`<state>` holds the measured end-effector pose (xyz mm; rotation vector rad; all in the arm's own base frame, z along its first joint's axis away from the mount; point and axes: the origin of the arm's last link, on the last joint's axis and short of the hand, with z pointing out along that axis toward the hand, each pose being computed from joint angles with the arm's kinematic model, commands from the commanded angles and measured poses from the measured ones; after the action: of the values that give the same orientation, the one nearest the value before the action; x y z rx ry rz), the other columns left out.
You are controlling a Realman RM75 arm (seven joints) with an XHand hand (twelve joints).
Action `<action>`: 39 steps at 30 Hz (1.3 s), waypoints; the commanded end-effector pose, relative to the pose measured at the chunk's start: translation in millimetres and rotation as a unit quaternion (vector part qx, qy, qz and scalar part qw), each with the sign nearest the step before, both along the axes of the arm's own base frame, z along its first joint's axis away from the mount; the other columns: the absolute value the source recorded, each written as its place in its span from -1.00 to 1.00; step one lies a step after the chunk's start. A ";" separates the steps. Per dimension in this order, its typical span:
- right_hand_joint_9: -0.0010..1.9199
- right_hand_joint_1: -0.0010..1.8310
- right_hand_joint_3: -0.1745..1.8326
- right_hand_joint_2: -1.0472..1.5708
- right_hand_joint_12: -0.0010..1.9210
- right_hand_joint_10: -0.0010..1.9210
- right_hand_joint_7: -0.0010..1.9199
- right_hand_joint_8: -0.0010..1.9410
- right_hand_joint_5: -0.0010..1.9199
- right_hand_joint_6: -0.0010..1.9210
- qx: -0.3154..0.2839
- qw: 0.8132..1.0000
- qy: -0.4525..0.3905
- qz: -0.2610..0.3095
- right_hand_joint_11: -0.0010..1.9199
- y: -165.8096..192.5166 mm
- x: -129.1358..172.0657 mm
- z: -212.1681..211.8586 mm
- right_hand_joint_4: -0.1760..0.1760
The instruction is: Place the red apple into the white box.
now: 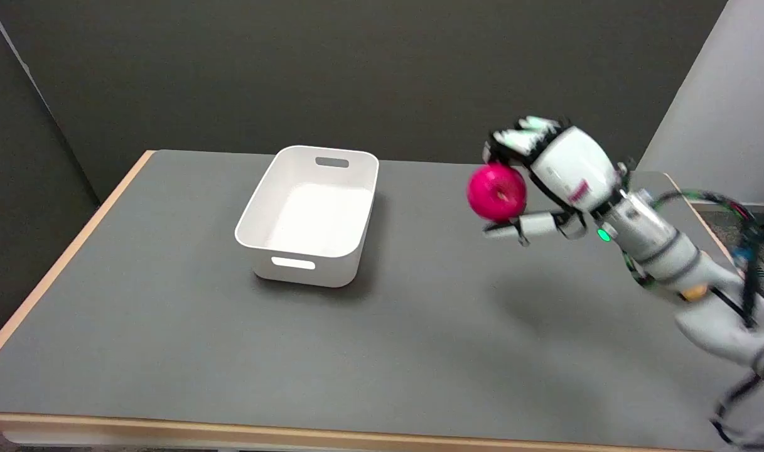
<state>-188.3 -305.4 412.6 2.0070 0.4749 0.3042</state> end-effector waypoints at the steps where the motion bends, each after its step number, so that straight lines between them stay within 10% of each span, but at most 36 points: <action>1: -0.07 0.29 -0.43 0.63 0.75 1.00 -0.25 0.57 -0.30 0.57 0.065 0.995 0.038 0.063 -0.37 -135.7 97.7 -137.9 -1.00; 11: -0.05 0.29 -0.42 0.62 0.77 1.00 -0.24 0.56 -0.30 0.57 0.127 0.990 0.058 0.015 -0.39 -163.5 71.8 -246.4 -0.99; 13: -0.05 0.29 -0.27 0.56 0.77 1.00 -0.10 0.52 -0.34 0.56 0.129 0.990 0.060 -0.007 -0.38 -168.4 60.4 -260.3 -0.56; 15: -0.04 0.29 -0.41 0.62 0.76 1.00 -0.23 0.56 -0.30 0.56 0.133 0.989 0.059 -0.023 -0.39 -171.0 51.8 -270.0 -0.96; 18: -0.04 0.29 -0.26 0.55 0.77 1.00 -0.09 0.52 -0.34 0.56 0.141 0.987 0.050 -0.052 -0.38 -172.4 37.8 -284.3 -0.52; 23: -0.04 0.29 -0.27 0.55 0.75 1.00 -0.10 0.51 -0.34 0.56 0.134 0.985 0.057 -0.098 -0.39 -175.8 14.0 -292.8 -0.52; 26: -0.04 0.29 -0.43 0.63 0.73 1.00 -0.25 0.56 -0.30 0.56 0.116 0.983 0.061 -0.132 -0.41 -181.3 -2.9 -286.8 -1.00; 39: -0.13 0.28 -0.51 0.67 0.68 0.98 -0.28 0.60 -0.34 0.60 0.020 0.964 0.063 -0.256 -0.52 -195.0 -66.8 -236.4 -1.00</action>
<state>-194.3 -484.5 163.9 2.2378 0.2343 0.1148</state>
